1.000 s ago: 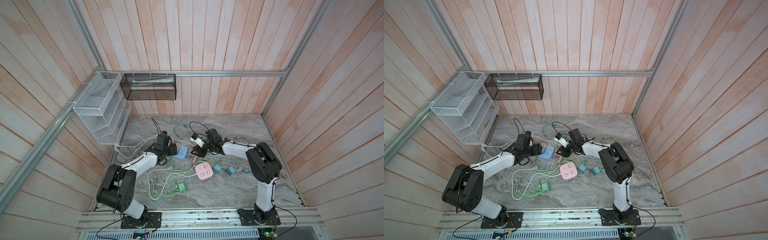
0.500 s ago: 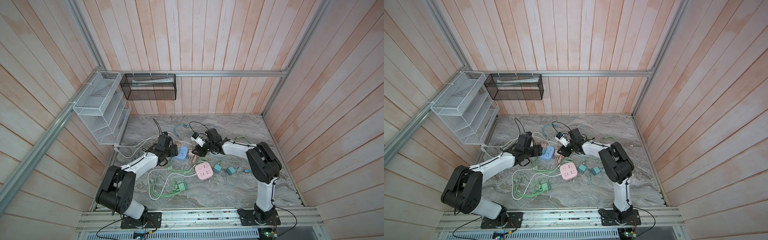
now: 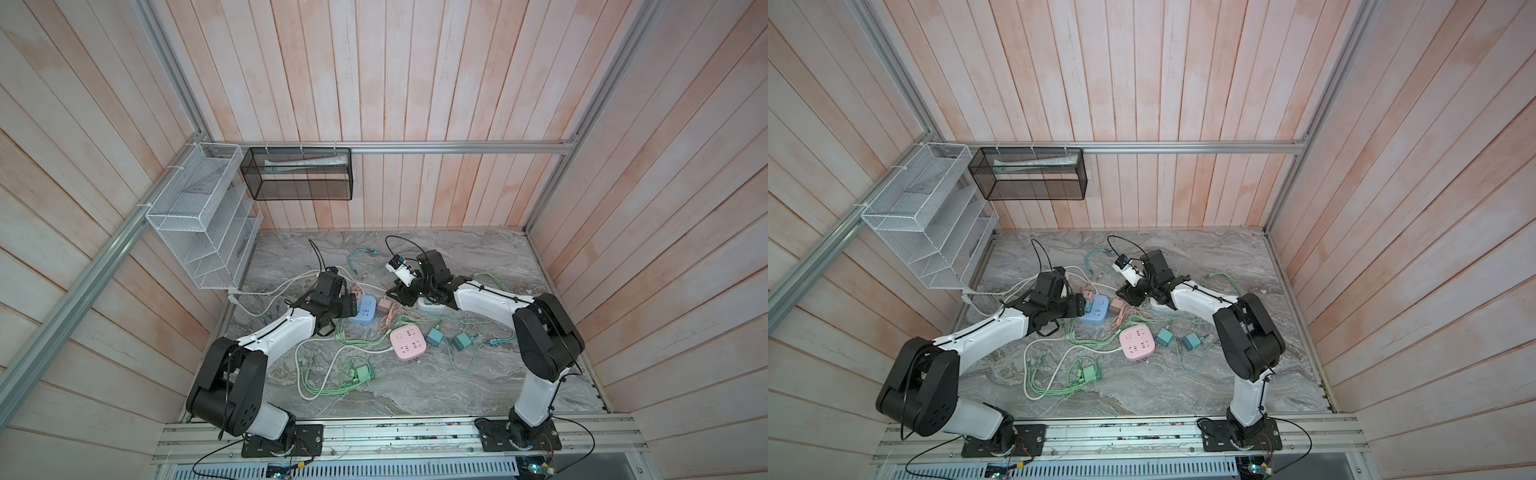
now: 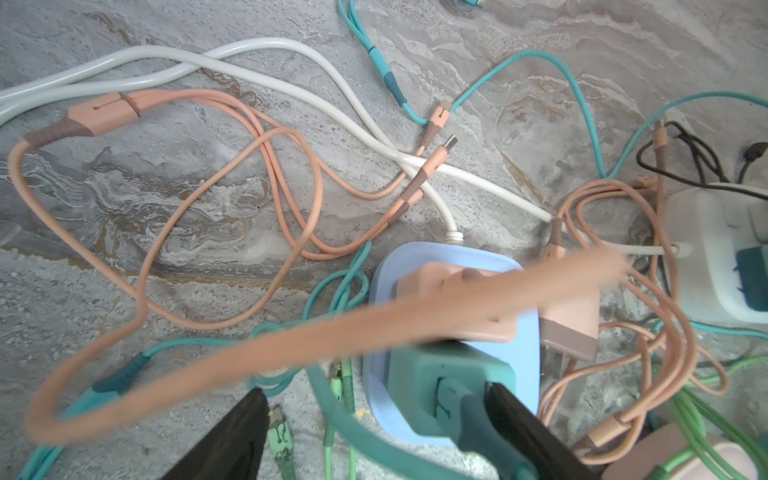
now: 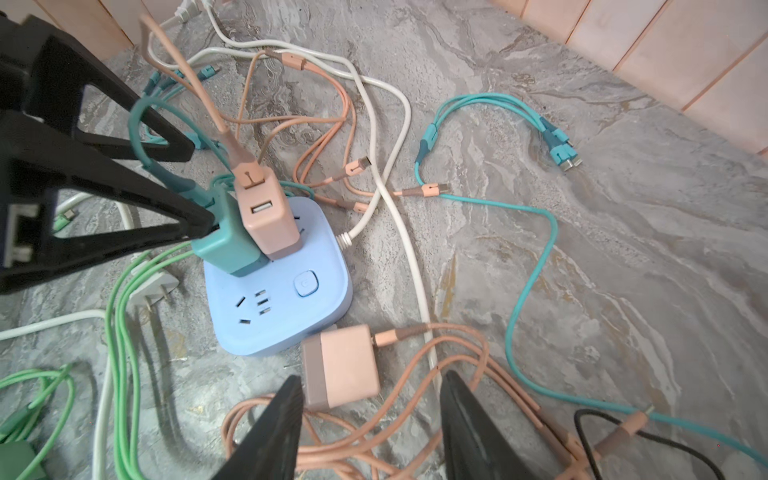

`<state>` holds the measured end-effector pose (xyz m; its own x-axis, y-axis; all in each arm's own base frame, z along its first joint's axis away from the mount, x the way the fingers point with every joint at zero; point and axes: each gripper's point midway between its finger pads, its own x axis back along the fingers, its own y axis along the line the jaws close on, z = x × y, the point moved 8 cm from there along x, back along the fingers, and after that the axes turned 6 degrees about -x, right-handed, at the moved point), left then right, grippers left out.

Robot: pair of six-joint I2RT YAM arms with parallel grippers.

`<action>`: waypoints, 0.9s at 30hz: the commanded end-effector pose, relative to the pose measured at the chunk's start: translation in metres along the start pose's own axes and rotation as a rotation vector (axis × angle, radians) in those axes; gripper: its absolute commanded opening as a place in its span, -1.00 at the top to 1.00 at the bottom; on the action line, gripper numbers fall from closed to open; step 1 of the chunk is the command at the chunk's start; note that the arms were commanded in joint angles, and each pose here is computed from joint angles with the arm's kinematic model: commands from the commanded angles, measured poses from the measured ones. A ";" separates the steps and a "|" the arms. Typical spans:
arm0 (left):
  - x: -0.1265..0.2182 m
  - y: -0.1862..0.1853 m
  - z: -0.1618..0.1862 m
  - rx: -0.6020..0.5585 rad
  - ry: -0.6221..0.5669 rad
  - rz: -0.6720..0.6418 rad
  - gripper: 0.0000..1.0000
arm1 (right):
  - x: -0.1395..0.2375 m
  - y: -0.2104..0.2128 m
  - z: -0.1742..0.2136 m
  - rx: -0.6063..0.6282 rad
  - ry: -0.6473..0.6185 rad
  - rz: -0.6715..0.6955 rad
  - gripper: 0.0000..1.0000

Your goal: Pull the plug off the socket

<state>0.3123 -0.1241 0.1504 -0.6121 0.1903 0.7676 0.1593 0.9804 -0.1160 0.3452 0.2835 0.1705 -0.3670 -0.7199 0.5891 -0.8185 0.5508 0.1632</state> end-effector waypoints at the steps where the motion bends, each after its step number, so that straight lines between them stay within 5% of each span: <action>1: 0.004 -0.003 0.008 -0.034 0.020 0.009 -0.70 | -0.001 0.008 -0.004 0.001 -0.022 -0.012 0.00; 27: 0.011 -0.025 0.011 -0.072 -0.020 0.038 -0.72 | -0.060 0.013 0.014 -0.130 0.066 -0.117 0.05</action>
<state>0.2962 -0.1405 0.1664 -0.6436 0.2121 0.7354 0.2174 0.9719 -0.0901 0.3449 0.3213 0.1288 -0.2479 -0.7513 0.6116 -0.8042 0.5116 0.3025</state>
